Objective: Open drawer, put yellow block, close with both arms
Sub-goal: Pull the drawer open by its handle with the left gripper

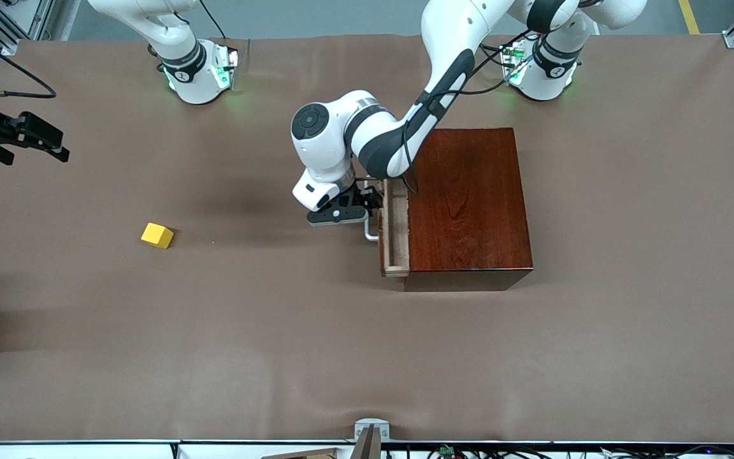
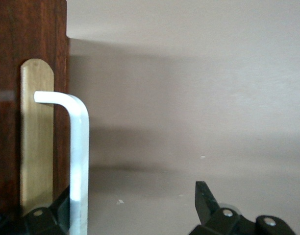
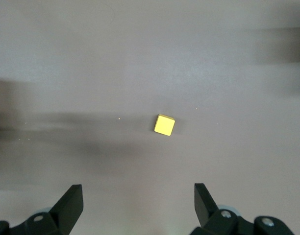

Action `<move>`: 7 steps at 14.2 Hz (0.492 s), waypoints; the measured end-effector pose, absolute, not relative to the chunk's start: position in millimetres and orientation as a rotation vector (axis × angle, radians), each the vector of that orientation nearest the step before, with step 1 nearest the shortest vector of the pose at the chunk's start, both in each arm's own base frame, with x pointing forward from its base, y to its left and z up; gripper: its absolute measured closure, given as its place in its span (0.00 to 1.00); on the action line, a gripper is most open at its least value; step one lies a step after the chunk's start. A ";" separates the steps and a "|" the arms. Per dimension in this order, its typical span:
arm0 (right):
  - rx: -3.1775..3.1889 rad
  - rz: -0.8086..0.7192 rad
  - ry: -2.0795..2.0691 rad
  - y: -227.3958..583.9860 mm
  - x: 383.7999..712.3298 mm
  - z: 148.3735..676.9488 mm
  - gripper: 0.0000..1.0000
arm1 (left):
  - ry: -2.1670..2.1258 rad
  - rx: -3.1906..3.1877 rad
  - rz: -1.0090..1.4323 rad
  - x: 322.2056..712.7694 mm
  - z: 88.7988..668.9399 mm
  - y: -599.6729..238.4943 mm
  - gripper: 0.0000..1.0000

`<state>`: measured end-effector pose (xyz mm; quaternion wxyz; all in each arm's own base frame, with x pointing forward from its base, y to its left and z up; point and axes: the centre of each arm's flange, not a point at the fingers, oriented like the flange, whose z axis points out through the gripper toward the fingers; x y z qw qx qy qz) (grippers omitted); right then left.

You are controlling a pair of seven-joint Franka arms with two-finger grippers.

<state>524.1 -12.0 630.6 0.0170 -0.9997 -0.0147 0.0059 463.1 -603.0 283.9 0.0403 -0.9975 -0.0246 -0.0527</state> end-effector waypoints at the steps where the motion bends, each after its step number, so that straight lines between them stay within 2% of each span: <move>1: -3.107 0.018 -0.045 -12.2 524.1 630.8 0.00 | -0.094 -3.074 -0.171 463.0 285.1 -605.4 0.00; 7: -3.108 0.020 -0.044 -12.3 526.1 628.9 0.00 | -0.169 -3.120 -0.215 457.4 288.2 -616.8 0.00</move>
